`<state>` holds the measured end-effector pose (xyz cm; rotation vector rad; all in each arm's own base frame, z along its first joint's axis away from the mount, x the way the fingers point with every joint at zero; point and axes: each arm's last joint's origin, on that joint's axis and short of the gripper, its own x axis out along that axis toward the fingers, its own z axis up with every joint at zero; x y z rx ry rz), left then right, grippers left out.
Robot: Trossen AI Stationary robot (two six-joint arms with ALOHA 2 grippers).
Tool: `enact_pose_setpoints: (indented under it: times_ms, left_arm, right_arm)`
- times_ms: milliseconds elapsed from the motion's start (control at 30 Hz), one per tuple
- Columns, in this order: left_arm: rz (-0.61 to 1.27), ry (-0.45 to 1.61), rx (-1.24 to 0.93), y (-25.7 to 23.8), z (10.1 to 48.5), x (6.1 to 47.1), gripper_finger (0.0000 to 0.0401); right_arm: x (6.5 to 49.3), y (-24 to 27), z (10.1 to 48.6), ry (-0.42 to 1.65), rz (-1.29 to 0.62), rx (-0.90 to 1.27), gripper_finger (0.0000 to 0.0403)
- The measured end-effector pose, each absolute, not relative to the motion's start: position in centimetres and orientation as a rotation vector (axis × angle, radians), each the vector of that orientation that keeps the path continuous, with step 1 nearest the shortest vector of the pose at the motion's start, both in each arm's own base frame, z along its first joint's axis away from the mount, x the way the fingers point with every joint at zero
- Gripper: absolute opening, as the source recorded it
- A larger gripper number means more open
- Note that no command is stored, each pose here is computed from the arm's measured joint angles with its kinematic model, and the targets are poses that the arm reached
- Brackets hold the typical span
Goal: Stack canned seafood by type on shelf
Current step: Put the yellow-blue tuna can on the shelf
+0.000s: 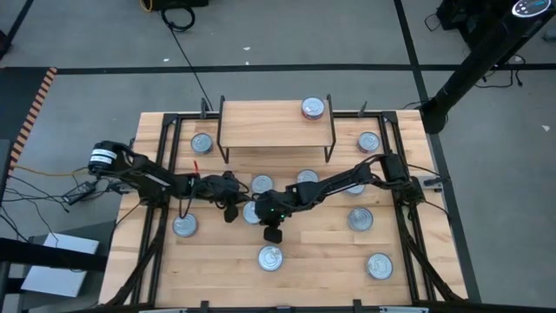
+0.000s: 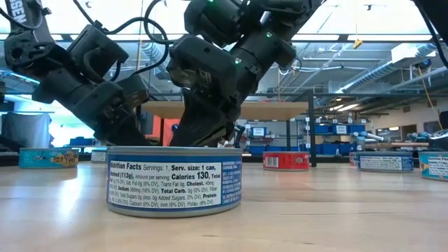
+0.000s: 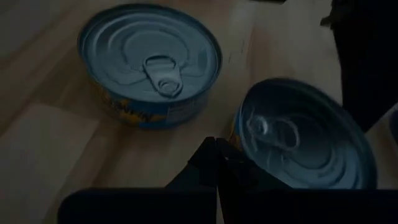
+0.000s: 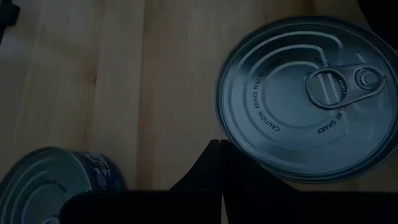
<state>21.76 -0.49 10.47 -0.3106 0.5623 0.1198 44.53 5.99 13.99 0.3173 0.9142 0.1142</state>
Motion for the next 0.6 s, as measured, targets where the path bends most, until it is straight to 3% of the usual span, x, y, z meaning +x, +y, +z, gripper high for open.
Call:
enact_pose_setpoints:
  times_ms: [300,600]
  left_arm:
    - [0.100,0.555,-0.309,-1.1,10.3,22.6,0.0000]
    - [0.088,0.550,-0.304,-1.4,10.4,22.6,0.0000]
  right_arm:
    - [44.6,5.7,14.6,0.887,0.100,0.339,0.0005]
    - [43.9,5.1,18.2,0.825,0.064,0.350,0.0005]
